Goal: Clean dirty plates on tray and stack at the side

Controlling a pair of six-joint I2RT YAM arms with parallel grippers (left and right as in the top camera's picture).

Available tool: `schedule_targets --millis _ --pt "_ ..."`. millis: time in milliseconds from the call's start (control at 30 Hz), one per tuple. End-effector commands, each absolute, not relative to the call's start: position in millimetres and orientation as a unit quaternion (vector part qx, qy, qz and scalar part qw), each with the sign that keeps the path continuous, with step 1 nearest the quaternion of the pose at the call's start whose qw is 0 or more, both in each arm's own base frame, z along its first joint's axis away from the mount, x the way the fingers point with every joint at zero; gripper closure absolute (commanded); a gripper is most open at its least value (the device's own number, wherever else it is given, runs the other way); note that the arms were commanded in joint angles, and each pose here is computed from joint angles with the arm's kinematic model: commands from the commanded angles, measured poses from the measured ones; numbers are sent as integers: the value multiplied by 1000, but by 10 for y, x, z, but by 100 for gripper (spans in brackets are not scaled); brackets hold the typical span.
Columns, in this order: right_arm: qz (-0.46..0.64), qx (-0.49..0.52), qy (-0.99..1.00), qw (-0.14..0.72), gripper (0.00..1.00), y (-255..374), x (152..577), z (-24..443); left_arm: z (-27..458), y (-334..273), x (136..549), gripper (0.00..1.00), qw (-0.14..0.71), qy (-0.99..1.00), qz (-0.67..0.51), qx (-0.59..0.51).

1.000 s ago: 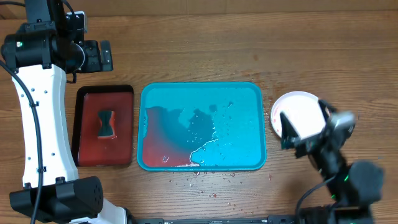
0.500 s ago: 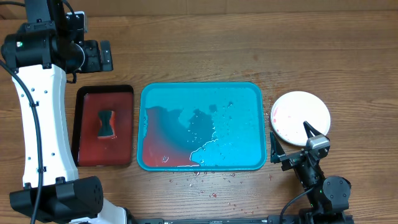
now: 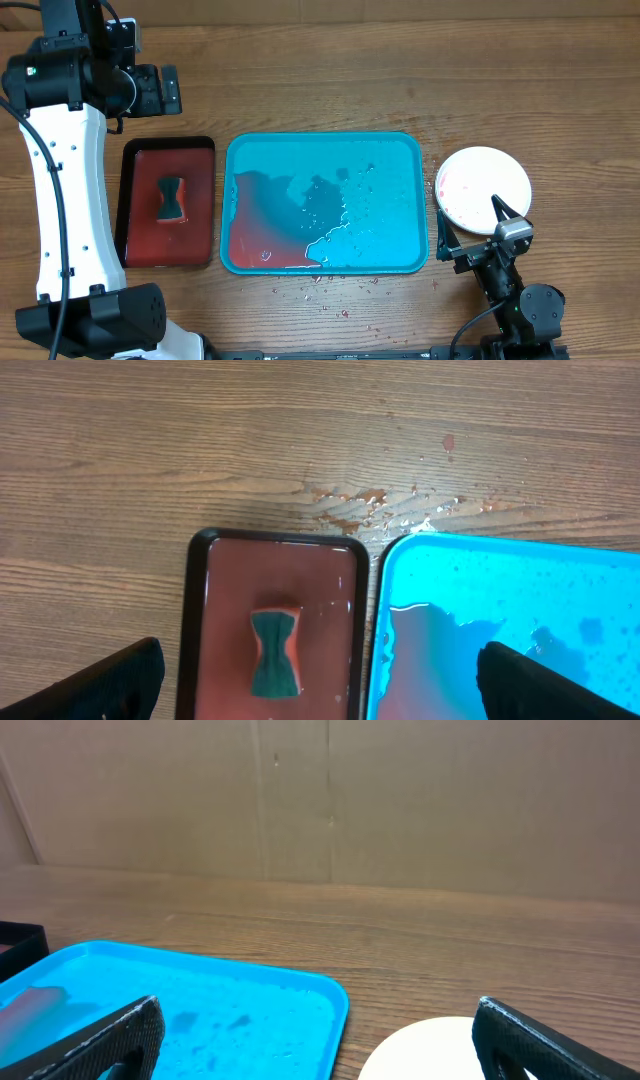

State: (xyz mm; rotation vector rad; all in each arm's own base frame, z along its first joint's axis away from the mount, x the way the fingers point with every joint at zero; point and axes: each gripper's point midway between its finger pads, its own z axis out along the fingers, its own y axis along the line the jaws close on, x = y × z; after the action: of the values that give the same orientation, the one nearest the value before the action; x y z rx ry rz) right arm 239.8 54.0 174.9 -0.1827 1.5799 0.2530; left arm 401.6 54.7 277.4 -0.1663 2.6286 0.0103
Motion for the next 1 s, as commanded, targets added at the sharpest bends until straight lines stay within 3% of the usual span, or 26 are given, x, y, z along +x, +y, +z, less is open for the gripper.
schedule_targets --millis 0,367,500,767,967 --pt "109 -80 706 695 0 529 2401 1732 2792 530 4036 0 255 965 -1 -59" --pt "109 -80 706 695 0 529 2401 1732 2815 529 4026 0 258 964 0 -59" --pt "109 -80 706 695 0 529 2401 1732 3036 519 3792 0 269 961 24 -54" --pt "109 -80 706 695 0 529 2401 1732 4080 296 2987 0 421 904 77 -9" --pt "109 -80 706 695 0 529 2401 1732 4477 252 2680 0 574 814 84 -2"
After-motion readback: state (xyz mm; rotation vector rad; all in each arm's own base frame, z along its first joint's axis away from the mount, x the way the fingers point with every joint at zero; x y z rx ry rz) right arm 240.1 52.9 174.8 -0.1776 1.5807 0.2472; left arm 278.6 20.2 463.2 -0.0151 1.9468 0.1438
